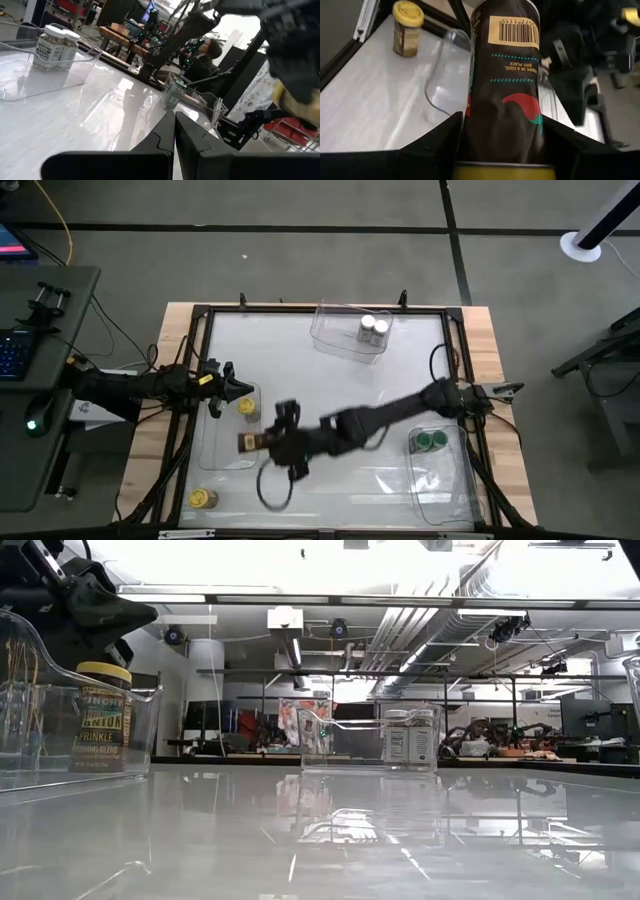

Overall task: Sort spices by type
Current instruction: Put the top yellow seasoning bottle into the left transparent bin

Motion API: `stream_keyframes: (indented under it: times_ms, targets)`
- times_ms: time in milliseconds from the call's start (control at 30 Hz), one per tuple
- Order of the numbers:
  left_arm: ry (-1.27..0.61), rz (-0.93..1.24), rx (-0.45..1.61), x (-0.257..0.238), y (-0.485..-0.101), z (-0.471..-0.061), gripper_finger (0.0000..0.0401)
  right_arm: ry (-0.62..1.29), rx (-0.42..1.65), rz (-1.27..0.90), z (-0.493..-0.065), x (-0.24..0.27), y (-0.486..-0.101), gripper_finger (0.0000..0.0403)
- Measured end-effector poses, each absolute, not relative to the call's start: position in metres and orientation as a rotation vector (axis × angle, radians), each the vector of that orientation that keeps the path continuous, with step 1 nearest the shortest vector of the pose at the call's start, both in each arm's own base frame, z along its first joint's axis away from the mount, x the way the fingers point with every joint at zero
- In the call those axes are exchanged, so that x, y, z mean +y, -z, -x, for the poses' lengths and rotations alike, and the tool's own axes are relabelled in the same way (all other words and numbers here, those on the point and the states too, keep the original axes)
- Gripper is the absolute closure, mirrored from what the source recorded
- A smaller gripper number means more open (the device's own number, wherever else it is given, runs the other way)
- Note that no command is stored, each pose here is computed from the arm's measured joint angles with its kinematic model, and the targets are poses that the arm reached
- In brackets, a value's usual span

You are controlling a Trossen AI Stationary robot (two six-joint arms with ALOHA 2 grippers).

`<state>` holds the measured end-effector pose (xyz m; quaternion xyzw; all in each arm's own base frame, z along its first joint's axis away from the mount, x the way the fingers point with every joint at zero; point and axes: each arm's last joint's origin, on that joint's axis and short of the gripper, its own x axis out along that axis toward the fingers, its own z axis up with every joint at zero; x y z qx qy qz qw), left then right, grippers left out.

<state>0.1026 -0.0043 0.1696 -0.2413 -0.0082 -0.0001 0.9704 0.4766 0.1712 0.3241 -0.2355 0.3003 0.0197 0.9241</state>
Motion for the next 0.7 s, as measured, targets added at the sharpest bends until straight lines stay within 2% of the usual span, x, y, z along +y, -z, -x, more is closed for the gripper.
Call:
stream_keyframes:
  times_ms: [133,233,433,700]
  targets:
    - [0.0,0.487,-0.016,-0.004,-0.17,-0.103,0.04,-0.002,0.556,0.494,-0.479,0.205,-0.309,0.0196]
    - [0.0,0.487,-0.015,-0.004,-0.169,-0.103,0.04,0.019,0.525,0.411,-0.485,0.213,-0.299,0.0196]
    - [0.0,0.487,-0.016,-0.004,-0.17,-0.103,0.04,0.152,0.611,0.15,-0.503,0.165,-0.285,0.0196]
    - [0.001,0.487,-0.015,-0.004,-0.17,-0.103,0.04,-0.005,0.761,-0.152,-0.51,0.124,-0.276,0.0196]
